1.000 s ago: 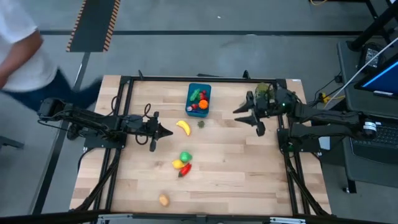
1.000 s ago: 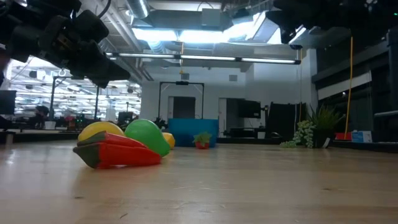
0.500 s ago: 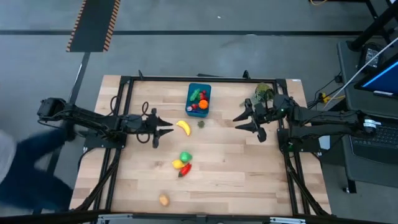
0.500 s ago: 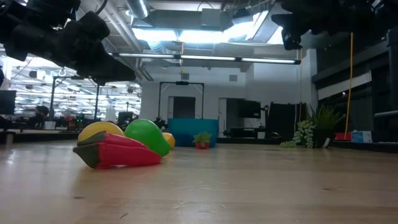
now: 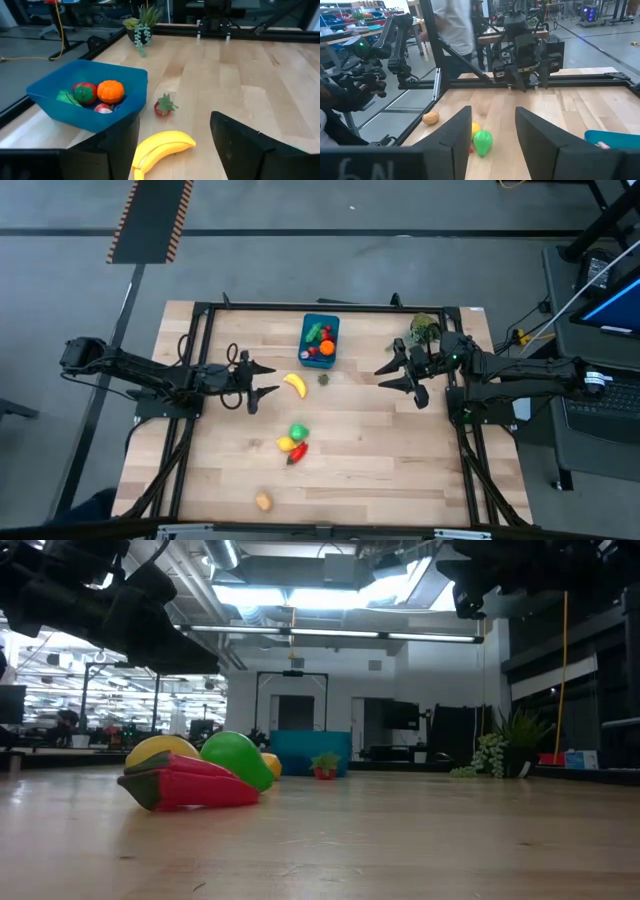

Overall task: Pick and placing Produce into tupperware
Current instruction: Put the banana into the blue bin

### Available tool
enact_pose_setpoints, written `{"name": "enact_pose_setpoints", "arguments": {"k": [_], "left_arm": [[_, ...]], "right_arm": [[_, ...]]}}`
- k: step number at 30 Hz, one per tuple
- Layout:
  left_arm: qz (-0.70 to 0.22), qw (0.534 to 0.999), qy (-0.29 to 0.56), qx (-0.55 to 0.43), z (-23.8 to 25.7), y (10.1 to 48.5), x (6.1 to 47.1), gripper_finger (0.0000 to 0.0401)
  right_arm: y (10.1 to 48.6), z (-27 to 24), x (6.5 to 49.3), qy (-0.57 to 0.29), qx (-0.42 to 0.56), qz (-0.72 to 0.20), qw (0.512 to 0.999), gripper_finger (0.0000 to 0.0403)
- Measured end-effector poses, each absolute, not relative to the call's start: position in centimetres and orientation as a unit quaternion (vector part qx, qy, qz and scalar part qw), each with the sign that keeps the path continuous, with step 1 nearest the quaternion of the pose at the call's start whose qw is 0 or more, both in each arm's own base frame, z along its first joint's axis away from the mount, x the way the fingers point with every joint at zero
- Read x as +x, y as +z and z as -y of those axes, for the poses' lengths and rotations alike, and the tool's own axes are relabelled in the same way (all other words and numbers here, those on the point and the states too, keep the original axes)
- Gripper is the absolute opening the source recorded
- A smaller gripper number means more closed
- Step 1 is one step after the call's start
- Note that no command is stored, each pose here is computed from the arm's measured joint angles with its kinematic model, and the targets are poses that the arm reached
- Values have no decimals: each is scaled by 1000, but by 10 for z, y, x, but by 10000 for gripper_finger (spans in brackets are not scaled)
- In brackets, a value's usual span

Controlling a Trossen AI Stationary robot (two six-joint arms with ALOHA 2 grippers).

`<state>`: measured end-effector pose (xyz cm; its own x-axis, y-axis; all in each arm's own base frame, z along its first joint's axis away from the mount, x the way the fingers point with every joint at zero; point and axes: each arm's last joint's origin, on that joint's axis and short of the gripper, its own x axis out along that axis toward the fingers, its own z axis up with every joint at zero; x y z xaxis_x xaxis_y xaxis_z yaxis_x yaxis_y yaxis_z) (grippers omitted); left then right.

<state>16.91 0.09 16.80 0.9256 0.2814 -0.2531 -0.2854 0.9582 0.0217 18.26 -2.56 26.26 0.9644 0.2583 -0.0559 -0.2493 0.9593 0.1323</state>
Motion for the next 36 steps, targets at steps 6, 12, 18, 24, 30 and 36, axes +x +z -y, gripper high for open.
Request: {"name": "enact_pose_setpoints", "arguments": {"k": [6,12,18,24,30,36], "left_arm": [[-124,983,136,3,-1,169,170,238],[-130,984,123,1,1,181,177,233],[-198,973,109,52,1,199,200,232],[-321,938,83,106,-2,202,230,232],[-402,898,51,173,-4,205,262,232],[-484,844,-1,233,-3,201,285,231]], "right_arm": [[262,26,183,128,63,-38,989,153],[261,26,183,128,65,-46,989,153],[259,26,183,127,67,-53,988,153],[258,26,183,127,69,-58,988,153],[252,25,182,125,81,-89,985,153],[249,25,181,124,82,-102,984,153]]}}
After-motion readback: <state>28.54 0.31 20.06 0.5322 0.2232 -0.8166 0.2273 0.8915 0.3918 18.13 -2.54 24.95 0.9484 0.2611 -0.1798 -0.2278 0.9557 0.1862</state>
